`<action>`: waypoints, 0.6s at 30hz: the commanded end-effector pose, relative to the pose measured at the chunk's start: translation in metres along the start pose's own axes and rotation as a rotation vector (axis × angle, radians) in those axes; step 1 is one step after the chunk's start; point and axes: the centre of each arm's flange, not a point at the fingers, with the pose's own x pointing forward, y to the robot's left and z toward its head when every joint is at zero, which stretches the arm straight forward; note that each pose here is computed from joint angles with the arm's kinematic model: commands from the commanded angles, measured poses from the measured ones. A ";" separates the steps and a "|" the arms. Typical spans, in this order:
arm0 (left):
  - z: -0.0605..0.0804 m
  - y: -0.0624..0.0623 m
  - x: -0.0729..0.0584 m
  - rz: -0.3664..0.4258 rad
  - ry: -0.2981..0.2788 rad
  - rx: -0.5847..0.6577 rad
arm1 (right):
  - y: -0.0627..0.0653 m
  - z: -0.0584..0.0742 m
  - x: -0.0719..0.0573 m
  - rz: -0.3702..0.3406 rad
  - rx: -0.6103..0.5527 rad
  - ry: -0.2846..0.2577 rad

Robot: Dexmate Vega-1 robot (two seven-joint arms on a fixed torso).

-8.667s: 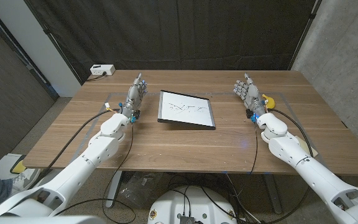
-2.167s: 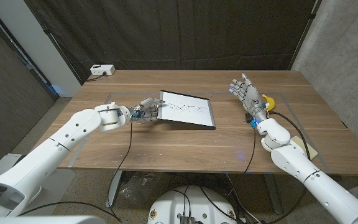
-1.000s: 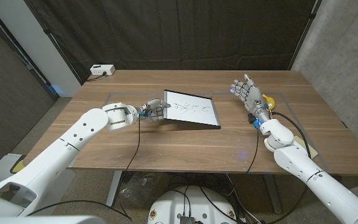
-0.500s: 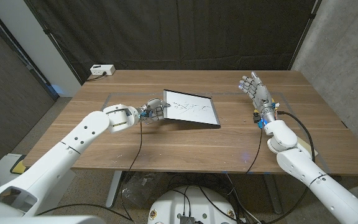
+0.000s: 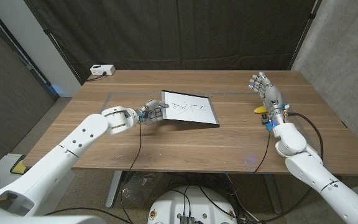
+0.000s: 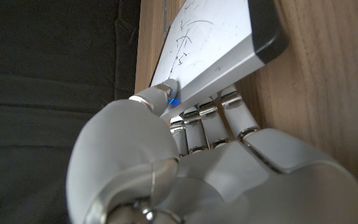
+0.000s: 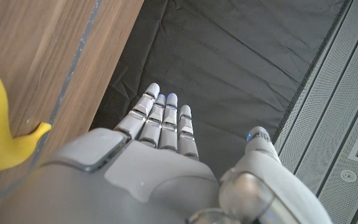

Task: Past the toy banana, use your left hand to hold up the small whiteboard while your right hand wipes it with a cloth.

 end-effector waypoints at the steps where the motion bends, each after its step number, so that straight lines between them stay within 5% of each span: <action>1: 0.000 0.002 -0.004 -0.001 -0.011 -0.021 | -0.027 0.008 -0.024 -0.080 -0.081 -0.017; 18: 0.002 0.004 -0.009 -0.002 0.008 -0.010 | -0.071 0.019 -0.057 -0.098 -0.189 -0.024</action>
